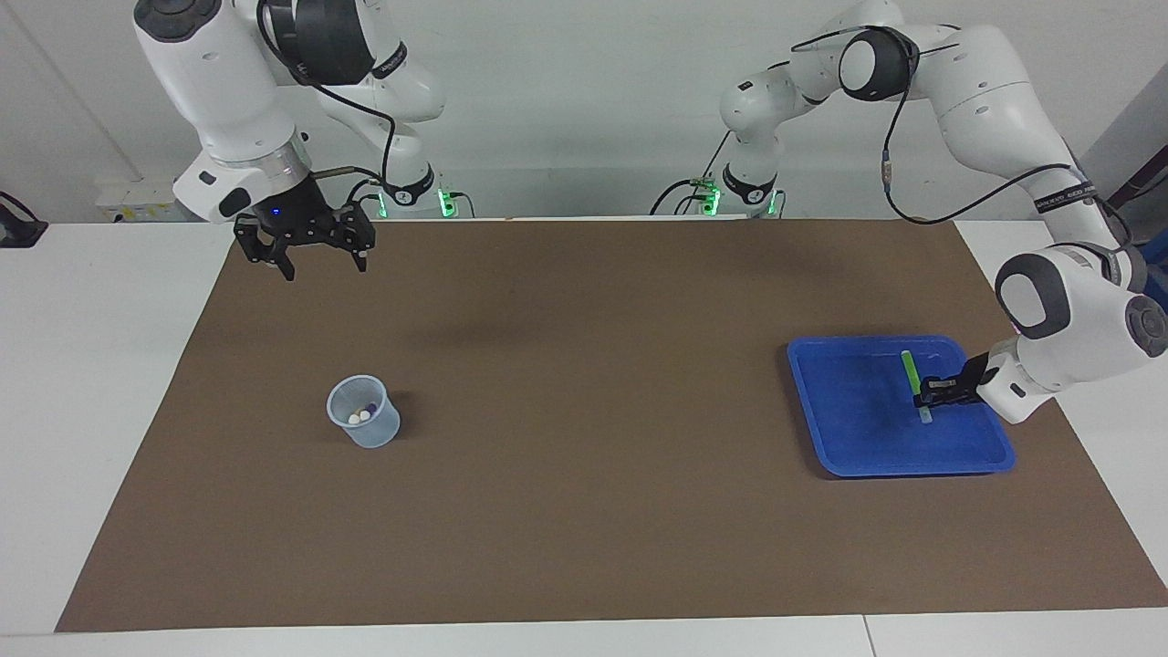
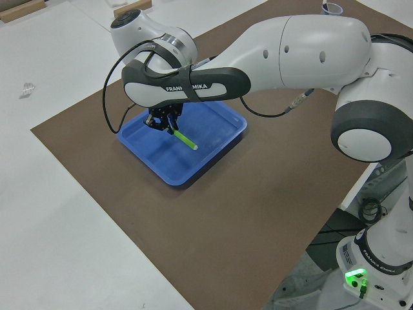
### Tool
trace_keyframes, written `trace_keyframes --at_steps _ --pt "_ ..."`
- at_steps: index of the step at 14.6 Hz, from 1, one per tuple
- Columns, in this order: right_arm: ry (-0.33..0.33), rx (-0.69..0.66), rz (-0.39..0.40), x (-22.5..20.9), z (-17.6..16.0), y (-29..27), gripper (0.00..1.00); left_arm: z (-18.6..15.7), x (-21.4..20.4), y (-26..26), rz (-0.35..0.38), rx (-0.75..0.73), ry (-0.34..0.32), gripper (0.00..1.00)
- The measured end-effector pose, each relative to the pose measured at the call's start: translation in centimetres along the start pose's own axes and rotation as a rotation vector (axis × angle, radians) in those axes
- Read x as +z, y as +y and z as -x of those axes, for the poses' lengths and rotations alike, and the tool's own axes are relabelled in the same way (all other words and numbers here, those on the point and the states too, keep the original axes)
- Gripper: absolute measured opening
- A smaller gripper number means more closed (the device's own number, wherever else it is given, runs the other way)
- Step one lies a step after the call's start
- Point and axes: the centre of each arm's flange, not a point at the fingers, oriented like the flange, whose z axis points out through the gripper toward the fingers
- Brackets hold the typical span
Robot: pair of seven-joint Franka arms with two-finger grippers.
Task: Transfer and insert pens with both arms
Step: 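Grasp and lift the green pen with the left gripper, then carry the green pen toward center while the right gripper approaches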
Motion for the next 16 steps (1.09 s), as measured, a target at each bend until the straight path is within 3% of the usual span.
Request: trace_keyframes --at_steps 2,5,13,16 --pt "-0.004 -0.009 -0.006 -0.1 0.1 -0.6 1.0 0.6 -0.1 1.1 0.053 -0.098 -0.039 0.17" --pt "-0.003 -0.002 -0.081 -0.1 0.1 -2.5 0.99 0.7 -0.4 3.8 0.156 -0.297 -0.076 0.17" --pt "0.05 0.274 -0.204 0.5 -0.7 -9.1 0.95 -0.1 0.0 12.1 0.266 -0.689 -0.197 0.17" --pt "0.06 0.313 -0.299 1.5 -0.8 -12.1 0.96 -0.2 0.2 14.3 0.326 -0.797 -0.248 0.17"
